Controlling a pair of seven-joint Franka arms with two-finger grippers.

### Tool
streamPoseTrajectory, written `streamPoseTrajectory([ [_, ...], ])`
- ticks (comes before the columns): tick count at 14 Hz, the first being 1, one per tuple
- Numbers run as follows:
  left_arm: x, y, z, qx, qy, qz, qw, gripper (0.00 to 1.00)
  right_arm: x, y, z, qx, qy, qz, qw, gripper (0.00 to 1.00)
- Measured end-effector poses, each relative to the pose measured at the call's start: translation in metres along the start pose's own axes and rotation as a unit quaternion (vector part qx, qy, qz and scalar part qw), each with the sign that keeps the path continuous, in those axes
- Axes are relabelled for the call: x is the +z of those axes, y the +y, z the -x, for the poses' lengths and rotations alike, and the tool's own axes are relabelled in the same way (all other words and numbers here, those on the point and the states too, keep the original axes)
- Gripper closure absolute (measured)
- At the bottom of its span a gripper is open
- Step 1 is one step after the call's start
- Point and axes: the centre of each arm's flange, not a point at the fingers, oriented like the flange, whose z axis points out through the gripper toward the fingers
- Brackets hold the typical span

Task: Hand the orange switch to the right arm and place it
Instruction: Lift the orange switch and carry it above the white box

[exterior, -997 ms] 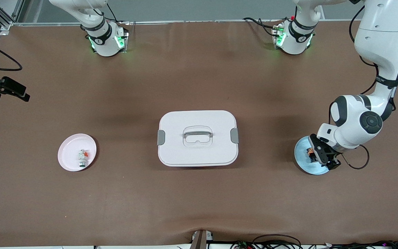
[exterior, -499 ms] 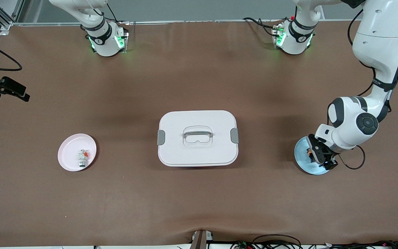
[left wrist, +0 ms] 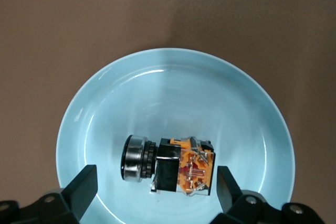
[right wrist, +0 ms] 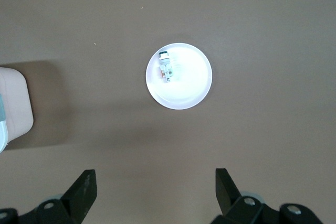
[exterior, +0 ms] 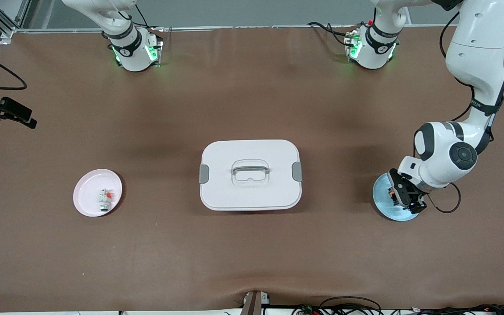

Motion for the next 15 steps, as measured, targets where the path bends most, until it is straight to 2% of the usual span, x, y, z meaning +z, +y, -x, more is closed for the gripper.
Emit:
streamPoseTrajectory([
  [9,0.014,0.002,-0.001,0.009,0.003,-0.007,1.000,0.01,0.001,0.000,0.000,0.000,-0.002,0.000,1.000,0.00],
  [10,0.014,0.002,-0.002,0.020,0.003,-0.010,1.000,0.04,0.001,0.000,0.000,0.000,-0.002,0.000,1.000,0.00],
  [12,0.015,0.001,-0.001,0.030,0.004,-0.014,0.999,0.25,0.002,0.000,0.000,0.000,-0.002,0.000,1.000,0.00],
  [15,0.014,0.001,-0.002,0.032,0.005,-0.016,0.999,0.27,0.002,0.000,0.000,0.000,-0.002,0.000,1.000,0.00],
])
